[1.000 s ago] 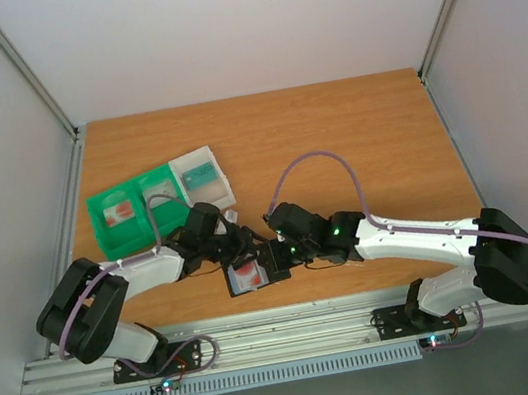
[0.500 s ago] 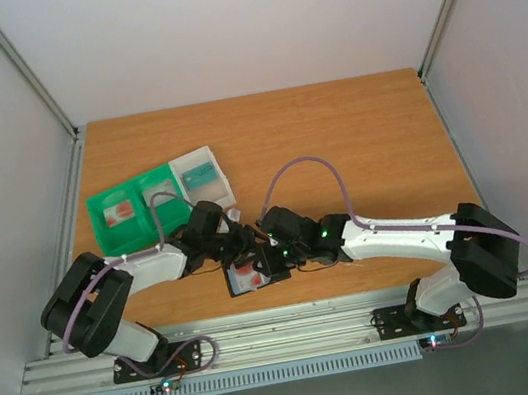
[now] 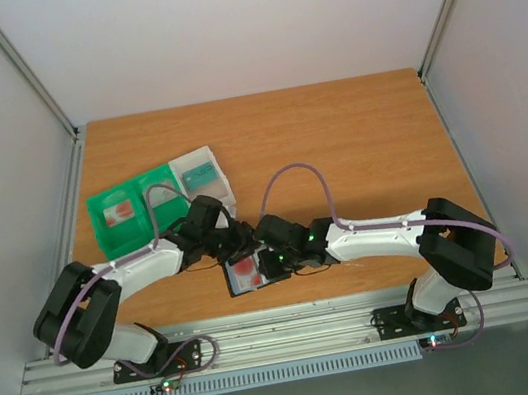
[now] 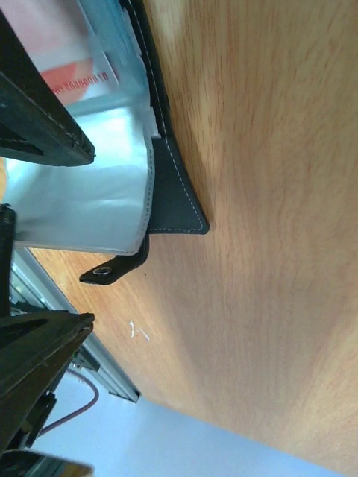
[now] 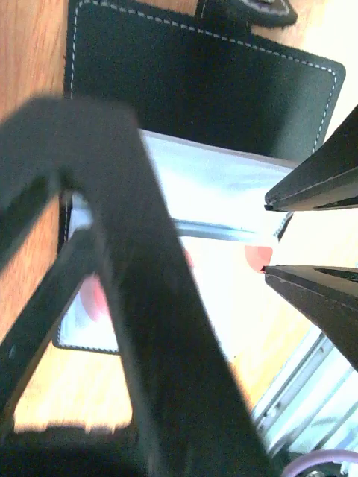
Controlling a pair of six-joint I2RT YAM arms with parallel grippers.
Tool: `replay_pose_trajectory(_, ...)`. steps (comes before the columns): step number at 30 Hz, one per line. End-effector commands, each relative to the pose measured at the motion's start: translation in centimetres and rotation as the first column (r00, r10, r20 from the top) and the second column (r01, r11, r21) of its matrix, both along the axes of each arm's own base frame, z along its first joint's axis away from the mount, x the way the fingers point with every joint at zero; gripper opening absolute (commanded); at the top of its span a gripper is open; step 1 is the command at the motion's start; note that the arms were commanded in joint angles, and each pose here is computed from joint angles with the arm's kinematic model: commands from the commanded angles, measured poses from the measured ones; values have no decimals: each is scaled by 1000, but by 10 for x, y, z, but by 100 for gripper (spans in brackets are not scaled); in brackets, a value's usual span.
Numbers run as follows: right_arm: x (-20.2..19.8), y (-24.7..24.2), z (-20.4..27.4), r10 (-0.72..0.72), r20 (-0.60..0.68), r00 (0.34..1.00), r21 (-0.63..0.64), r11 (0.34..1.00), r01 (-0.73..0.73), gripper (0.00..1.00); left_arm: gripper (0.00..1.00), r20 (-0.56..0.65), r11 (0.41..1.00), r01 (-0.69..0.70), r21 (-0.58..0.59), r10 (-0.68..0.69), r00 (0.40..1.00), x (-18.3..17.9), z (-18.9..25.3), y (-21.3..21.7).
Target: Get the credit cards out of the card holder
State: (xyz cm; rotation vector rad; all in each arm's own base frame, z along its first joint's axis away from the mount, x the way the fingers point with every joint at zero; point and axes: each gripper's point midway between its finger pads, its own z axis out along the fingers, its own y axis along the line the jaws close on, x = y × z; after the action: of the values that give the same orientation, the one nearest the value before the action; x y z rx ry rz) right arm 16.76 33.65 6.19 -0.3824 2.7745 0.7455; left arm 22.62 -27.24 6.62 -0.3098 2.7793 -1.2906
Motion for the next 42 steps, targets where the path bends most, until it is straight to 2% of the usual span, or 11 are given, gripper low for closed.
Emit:
replay_pose_trajectory(1,5,-12,-14,-26,38,999,-65,997,28,22,54,39,991,-19,134,14,999,3,6,24)
replay_pose_trajectory(6,2,-22,-34,-67,-1,998,-80,995,67,21,54,41,980,-49,195,41,998,-3,6,54)
replay_pose_trajectory(12,-2,-27,-47,-96,-53,994,-71,993,92,20,46,41,962,-59,266,50,998,-19,-2,80)
replay_pose_trajectory(18,4,-10,-14,-76,-44,996,10,997,77,20,40,27,968,-33,249,27,999,-29,-11,81)
replay_pose_trajectory(24,12,13,5,-34,-14,999,101,994,35,22,34,54,953,-45,300,30,998,-31,-12,92)
replay_pose_trajectory(30,21,17,-8,-50,-102,994,110,992,61,20,27,37,961,-25,274,15,999,-36,-19,88)
replay_pose_trajectory(42,27,24,-21,-20,-138,990,150,988,41,20,17,7,964,-3,264,1,1000,-40,-35,85)
